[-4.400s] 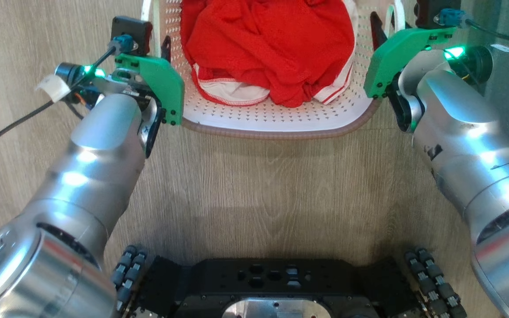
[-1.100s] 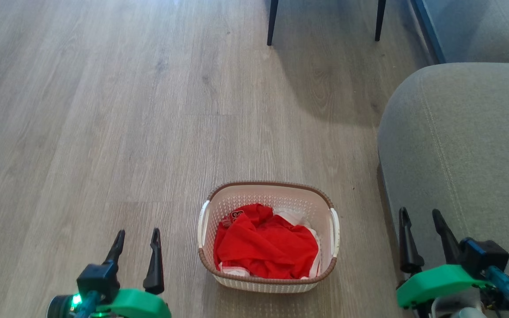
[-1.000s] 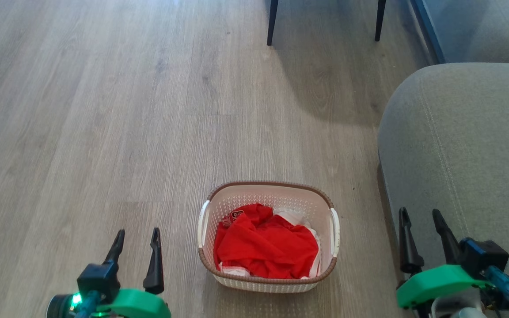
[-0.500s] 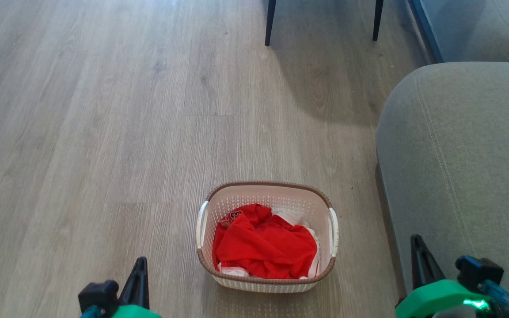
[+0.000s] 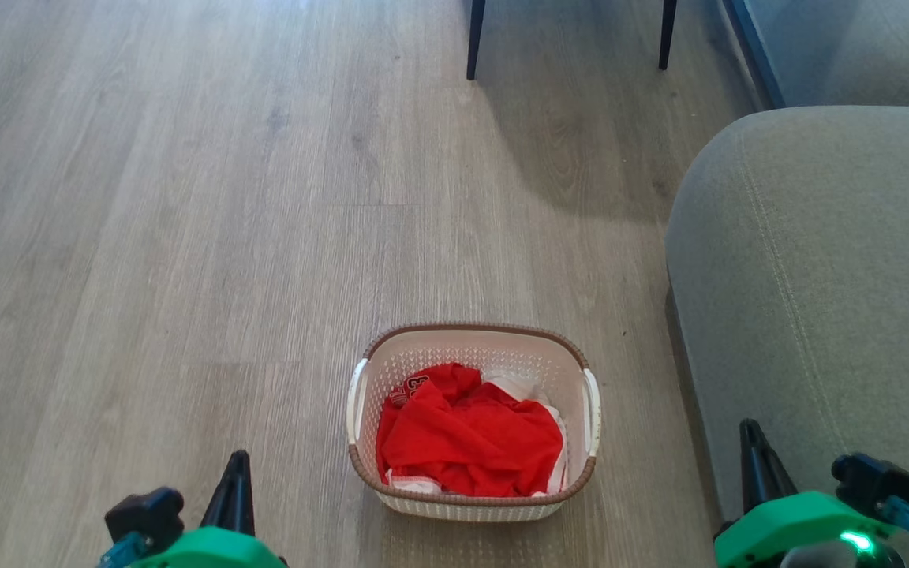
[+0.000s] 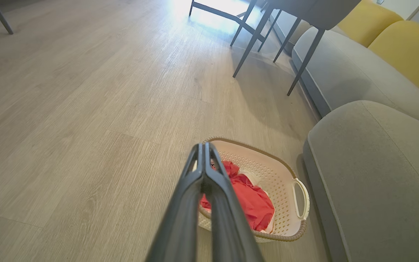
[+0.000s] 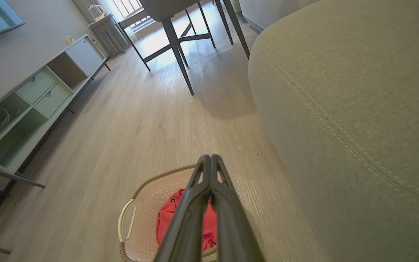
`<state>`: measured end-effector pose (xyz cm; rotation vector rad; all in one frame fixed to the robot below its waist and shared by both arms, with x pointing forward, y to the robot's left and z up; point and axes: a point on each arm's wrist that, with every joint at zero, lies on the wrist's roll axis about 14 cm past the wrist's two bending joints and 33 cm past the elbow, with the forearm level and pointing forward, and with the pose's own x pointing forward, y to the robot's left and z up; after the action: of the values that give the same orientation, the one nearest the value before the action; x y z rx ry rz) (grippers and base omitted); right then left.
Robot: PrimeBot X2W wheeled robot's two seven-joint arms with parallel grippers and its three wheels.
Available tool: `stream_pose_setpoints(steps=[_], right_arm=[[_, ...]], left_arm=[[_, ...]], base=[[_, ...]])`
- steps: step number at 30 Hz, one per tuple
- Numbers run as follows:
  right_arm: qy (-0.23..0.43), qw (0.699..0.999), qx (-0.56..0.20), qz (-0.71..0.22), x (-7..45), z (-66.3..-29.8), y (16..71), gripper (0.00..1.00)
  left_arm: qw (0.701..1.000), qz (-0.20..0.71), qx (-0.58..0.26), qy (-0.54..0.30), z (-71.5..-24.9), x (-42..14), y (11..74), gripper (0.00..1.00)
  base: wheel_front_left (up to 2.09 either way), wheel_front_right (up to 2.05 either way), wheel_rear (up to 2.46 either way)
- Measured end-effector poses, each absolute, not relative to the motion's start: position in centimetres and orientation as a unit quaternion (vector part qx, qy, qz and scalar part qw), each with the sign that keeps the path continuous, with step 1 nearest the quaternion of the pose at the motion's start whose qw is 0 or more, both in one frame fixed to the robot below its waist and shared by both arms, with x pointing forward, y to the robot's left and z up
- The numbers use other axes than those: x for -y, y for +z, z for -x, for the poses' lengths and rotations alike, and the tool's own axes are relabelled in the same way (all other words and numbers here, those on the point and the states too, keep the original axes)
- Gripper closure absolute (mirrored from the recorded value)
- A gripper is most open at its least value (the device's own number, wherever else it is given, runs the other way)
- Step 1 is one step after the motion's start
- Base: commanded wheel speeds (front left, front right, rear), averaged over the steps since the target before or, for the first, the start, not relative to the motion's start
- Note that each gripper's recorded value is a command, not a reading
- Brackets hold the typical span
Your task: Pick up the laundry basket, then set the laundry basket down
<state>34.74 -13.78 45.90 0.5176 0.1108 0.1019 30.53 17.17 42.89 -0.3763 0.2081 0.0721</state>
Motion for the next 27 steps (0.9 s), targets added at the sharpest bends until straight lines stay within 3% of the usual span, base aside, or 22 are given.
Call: stream_pose_setpoints(steps=[27], right_arm=[[0.005, 0.922, -0.065, -0.382, 15.7, -35.3, 45.7, 1.0]], left_arm=[[0.936, 0.328, -0.112, 0.058, -32.0, -17.9, 43.0, 1.0]], base=[[0.0, 0.0, 0.0]])
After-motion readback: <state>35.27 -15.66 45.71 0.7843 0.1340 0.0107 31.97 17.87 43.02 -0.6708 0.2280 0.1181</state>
